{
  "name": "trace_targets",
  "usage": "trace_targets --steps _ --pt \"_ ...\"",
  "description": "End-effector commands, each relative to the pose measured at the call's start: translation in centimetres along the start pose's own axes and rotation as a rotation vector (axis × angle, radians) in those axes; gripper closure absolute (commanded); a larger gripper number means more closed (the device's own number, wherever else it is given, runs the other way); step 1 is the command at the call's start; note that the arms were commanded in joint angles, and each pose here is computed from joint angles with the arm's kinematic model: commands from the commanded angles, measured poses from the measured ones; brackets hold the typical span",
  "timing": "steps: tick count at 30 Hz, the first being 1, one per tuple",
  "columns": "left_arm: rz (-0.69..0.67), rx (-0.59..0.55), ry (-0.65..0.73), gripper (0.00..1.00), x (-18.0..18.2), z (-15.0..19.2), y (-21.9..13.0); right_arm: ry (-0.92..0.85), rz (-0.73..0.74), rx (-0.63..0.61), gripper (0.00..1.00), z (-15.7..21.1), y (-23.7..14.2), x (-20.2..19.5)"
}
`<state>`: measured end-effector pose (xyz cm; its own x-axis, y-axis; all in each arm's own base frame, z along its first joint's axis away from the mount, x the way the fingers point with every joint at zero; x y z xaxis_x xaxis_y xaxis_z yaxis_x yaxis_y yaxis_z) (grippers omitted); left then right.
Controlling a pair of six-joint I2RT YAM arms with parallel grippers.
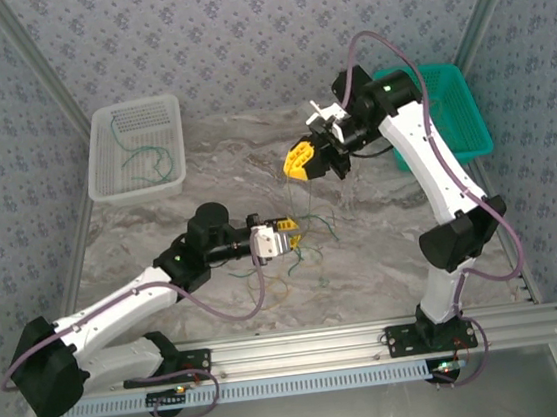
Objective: Untangle the cables
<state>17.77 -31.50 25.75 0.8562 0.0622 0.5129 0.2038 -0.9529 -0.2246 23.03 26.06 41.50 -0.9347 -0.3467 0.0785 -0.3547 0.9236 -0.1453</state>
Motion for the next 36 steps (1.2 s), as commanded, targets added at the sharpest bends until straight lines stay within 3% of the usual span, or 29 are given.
trace_targets --steps 1,8,13,17,24,31,32,33,34,35,36 --pt "-0.01 -0.032 -0.002 0.85 0.6 -1.3 0.0 0.158 -0.024 -0.055 1.0 -0.6 -0.5 1.8" --pt "-0.157 0.106 -0.046 1.0 2.6 0.9 -0.7 0.215 0.015 -0.085 1.0 0.0 -1.8 0.8" --pt "-0.354 0.273 -0.172 1.0 5.7 4.9 -3.0 0.349 0.069 -0.188 1.0 0.0 -4.4 -0.9" --pt "-0.545 0.337 -0.263 1.0 8.6 6.9 -6.3 0.457 0.076 -0.217 1.0 1.0 -5.1 -2.5" --pt "-0.709 0.321 -0.375 1.0 11.2 7.6 -10.3 0.591 0.097 -0.325 1.0 1.9 -7.6 -6.4" --pt "-0.687 0.264 -0.435 1.0 11.7 7.1 -9.8 0.807 0.036 -0.291 1.0 2.4 -7.1 -10.9" --pt "-0.685 0.261 -0.447 1.0 11.9 7.1 -9.6 0.86 0.066 -0.218 1.0 3.0 -7.0 -11.8" --pt "-0.684 0.261 -0.46 1.0 12.1 7.1 -9.4 0.909 0.184 -0.067 1.0 4.6 -6.5 -13.3" --pt "-0.681 0.259 -0.469 1.0 12.2 7.1 -9.2 0.961 0.415 0.076 1.0 6.7 -6.7 -15.9" --pt "-0.675 0.259 -0.475 1.0 12.3 7.1 -9.0 0.945 0.651 0.145 1.0 7.7 -7.3 -18.6" --pt "-0.673 0.253 -0.478 1.0 12.4 7.0 -8.8 0.891 0.695 0.095 1.0 6.5 -7.3 -19.7"
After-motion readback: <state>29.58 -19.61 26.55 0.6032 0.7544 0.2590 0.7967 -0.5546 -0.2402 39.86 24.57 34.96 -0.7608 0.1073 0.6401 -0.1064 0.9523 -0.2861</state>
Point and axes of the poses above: each hand's point on the last joint's axis, 136 mm out from that joint toward the fingers, its own y axis out along the fingers, its own x axis along the line the jaws close on, z = x × y, the point moved 2 cm from there along -y, back along the fingers, and after that the axes turned 1 degree about y, right-handed, at the moved point
